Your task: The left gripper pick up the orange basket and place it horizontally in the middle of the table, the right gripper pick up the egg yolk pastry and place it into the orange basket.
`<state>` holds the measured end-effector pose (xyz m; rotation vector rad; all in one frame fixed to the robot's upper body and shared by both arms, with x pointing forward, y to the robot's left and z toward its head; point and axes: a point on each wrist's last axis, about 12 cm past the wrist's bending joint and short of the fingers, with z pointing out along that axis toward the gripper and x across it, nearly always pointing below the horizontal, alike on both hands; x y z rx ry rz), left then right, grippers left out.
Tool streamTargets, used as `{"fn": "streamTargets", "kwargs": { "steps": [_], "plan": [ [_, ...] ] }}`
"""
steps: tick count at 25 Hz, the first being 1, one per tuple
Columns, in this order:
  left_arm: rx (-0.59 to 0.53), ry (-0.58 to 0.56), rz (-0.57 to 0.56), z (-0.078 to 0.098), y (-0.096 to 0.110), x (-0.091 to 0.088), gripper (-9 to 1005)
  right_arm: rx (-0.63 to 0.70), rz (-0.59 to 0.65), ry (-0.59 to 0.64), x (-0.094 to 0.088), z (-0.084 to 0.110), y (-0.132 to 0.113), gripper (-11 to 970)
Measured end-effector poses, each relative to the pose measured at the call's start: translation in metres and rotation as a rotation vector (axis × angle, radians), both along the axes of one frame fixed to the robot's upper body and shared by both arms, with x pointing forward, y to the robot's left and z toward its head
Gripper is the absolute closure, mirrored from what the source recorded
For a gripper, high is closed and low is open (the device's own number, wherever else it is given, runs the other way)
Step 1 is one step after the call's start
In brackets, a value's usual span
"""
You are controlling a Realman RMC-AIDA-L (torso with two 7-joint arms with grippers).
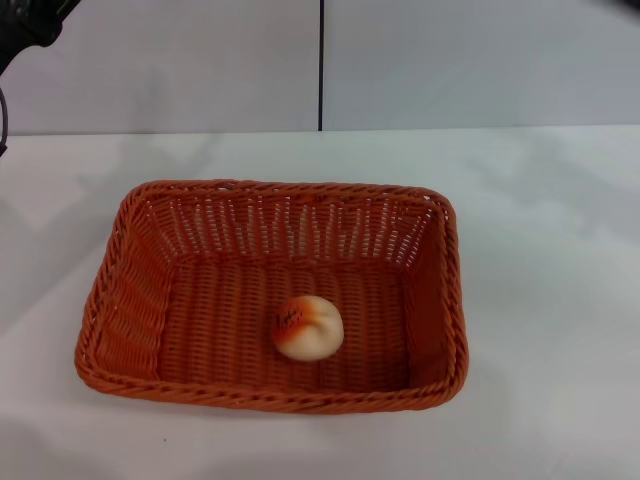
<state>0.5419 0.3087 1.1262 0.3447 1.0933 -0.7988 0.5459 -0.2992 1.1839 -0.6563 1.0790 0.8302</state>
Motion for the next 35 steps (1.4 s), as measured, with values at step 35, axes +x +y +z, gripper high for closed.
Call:
{"fn": "streamTargets", "kwargs": {
  "steps": [35],
  "plan": [
    [-0.084, -0.096, 0.462, -0.024, 0.016, -0.011, 199, 0.448, -0.918, -0.171, -0.041, -0.075, -0.075, 261]
  ]
}}
